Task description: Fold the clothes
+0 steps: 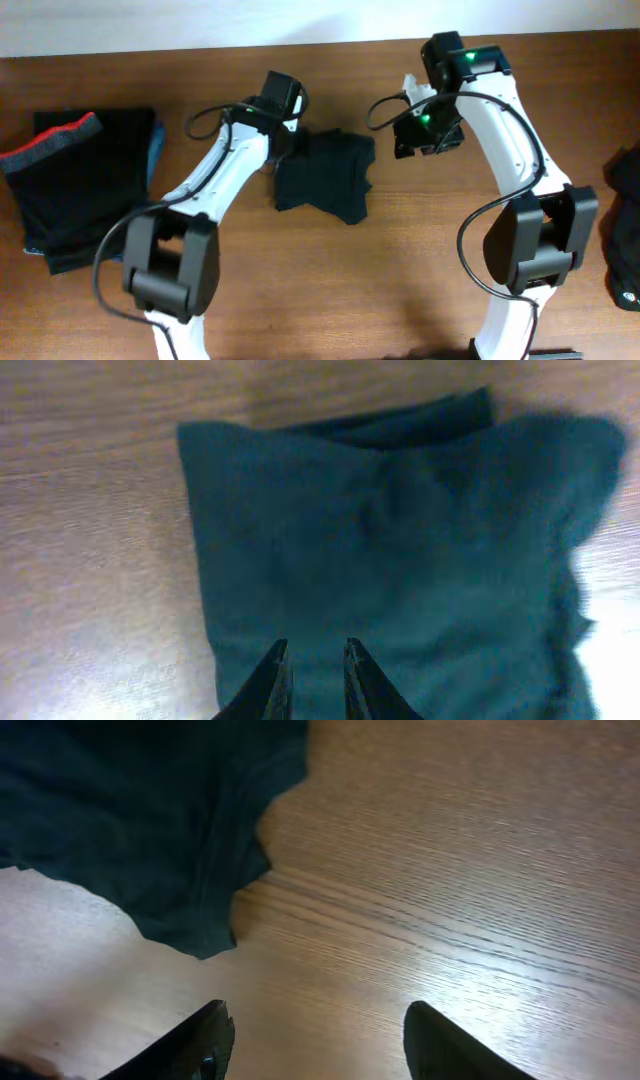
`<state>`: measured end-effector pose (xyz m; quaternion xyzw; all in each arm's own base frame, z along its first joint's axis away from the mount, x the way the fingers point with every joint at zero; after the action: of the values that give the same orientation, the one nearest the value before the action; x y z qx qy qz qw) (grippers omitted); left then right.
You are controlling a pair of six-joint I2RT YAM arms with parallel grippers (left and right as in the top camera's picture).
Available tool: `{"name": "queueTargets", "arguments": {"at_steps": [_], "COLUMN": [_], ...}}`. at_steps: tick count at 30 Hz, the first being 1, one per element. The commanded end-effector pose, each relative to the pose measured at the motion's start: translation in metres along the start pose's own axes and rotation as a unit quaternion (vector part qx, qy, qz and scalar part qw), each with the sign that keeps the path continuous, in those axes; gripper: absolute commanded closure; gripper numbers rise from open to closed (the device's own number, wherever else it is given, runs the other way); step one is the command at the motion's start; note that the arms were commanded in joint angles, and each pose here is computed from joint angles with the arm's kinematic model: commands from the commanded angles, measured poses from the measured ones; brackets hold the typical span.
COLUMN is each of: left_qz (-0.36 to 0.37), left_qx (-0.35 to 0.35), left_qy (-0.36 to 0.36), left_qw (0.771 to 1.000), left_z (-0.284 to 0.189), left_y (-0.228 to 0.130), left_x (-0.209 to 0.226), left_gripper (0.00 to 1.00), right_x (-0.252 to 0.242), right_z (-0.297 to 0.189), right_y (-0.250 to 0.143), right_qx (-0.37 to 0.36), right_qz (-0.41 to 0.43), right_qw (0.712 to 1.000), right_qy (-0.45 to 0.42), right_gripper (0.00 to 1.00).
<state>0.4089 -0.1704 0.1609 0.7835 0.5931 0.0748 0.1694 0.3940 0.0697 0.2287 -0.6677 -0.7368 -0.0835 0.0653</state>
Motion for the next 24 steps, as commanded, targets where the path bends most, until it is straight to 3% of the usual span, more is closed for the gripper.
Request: {"name": "queueTargets", "arguments": {"at_steps": [1,9,24], "left_qz": [0.030,0.031,0.033], "left_qx": [0.022,0.030,0.029], "left_qy": [0.022,0.024,0.050], "left_qw": [0.999,0.999,0.998], "left_z": [0.024,0.035,0.035], "left_y": [-0.004,-0.006,-0.006], "left_x": [0.005,0.006,0.008], "left_gripper": [0.81,0.67,0.64], "right_x": [0.001,0.001,0.001], "right_z": [0.011,0.011,0.011], "right_y": [0.002,0.002,0.002], "right_qx": [0.016,0.017,0.018], "right_qz": [-0.005,-0.001,-0.001], "right_qw": [1.000,1.000,1.000], "right_qy": [0.004,0.004,0.004], "right_gripper": [0.40,0.40,0.40]}}
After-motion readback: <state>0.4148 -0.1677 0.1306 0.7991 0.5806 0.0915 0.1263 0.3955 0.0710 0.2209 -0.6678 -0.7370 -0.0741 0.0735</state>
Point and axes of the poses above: each gripper's point midway between its finger pads, its own z axis out along the fingers, its own x axis along the line the jaws close on, y = z × x, the point moved 10 cm from there along -z, back along the fingers, and after that the axes turned 6 degrees about z, right-handed, at the moved point
